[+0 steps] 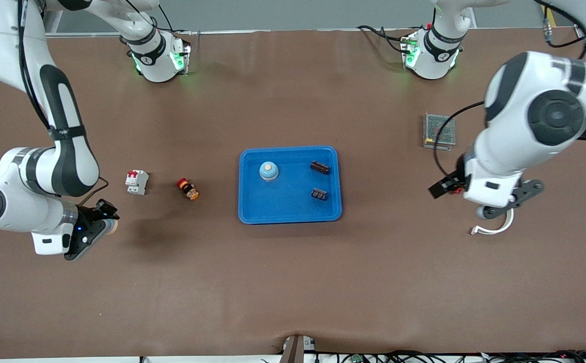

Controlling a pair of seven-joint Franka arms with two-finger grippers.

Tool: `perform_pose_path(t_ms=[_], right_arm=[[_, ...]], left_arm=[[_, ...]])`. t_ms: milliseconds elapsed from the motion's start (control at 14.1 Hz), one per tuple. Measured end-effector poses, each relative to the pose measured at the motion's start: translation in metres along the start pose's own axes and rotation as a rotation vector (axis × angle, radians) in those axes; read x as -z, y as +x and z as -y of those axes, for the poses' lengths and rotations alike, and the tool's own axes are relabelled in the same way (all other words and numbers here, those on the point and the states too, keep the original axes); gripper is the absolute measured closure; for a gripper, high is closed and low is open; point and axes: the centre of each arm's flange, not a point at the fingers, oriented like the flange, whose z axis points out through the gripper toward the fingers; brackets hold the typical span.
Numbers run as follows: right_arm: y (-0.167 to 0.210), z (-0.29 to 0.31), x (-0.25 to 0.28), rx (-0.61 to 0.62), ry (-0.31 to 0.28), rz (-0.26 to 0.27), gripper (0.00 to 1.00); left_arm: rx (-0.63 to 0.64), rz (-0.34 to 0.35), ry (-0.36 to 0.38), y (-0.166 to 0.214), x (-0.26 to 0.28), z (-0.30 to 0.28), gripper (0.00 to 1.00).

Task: Place electrolytic capacitor and blue bell in tray
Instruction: 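Carry the second blue bell with the right gripper into the tray and release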

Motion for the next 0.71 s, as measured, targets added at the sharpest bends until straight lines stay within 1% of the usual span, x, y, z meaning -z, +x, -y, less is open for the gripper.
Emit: perform_pose_path(t_ms=[213,283,425,567,708], right_arm=[[0.048,0.061,0.041,-0.169,-0.018,-0.020,0.31],[0.061,0.082,0.049,-0.234,-0.017,-0.019,0.31],[0.084,0.120,0.054,-0.357,-0.015,-0.014,0.31],[0.105,0.157,0.051,-0.451,-0.008,-0.013,0.31],[0.122,0.190,0.048,-0.518,0.023,-0.018,0.31]], left_arm=[[-0.106,-0.007,0.005,0.011,0.021,0.041,0.00],[-0.130,-0.009,0.008,0.011,0.027,0.050,0.00],[-0.179,-0.008,0.015,0.009,0.037,0.063,0.00],[-0.215,-0.005,0.023,0.008,0.046,0.076,0.00],[-0.232,-0.007,0.029,0.003,0.055,0.083,0.00]])
